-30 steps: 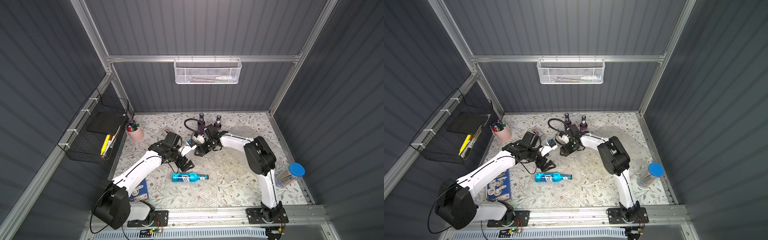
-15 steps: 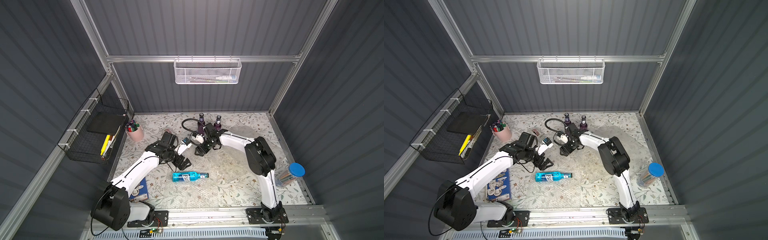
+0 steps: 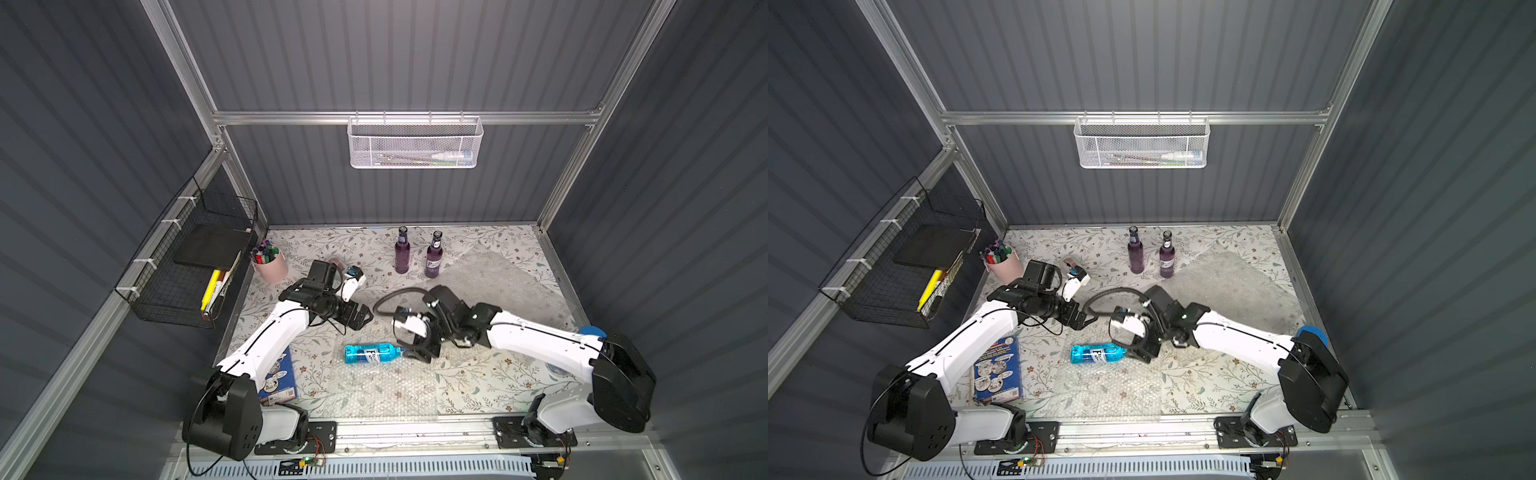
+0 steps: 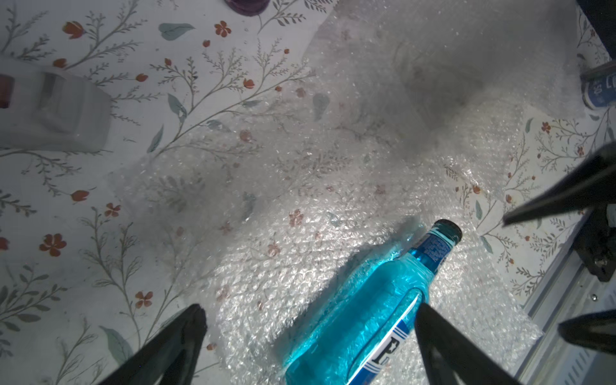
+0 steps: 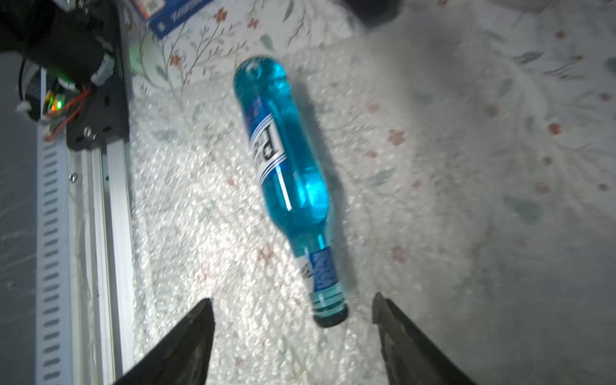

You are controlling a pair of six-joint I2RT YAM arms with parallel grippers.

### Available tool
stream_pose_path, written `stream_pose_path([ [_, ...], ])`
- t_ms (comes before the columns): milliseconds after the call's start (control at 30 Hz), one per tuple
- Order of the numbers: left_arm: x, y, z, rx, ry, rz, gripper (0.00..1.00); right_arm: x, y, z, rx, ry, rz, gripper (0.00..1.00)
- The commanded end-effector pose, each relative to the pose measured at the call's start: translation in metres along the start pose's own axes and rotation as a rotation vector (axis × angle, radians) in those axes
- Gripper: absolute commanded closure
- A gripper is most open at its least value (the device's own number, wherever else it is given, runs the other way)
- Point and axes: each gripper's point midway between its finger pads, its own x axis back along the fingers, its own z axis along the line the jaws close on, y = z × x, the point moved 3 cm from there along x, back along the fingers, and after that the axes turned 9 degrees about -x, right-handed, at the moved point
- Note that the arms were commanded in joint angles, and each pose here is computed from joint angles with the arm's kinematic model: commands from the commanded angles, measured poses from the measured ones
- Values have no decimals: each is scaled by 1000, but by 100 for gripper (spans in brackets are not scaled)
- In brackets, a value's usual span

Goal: Wrap wine bottles in bubble wrap
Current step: Wrap the wine bottle in bubble wrap.

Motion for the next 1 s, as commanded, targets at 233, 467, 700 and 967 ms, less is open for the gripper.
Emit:
stream_pose_path([
  [233, 7, 2, 11, 107, -9, -45, 1, -50, -46, 41, 220, 1, 227, 23],
  [467, 6, -4, 9, 128, -19, -18, 1, -82, -57, 40, 323, -74, 313, 25],
  [700, 5, -10, 5, 138, -32, -10, 1, -89, -66, 34, 344, -141, 374, 61],
  [967, 8, -7, 3, 137, -49, -8, 1, -59, -27, 30, 243, -157, 202, 95],
])
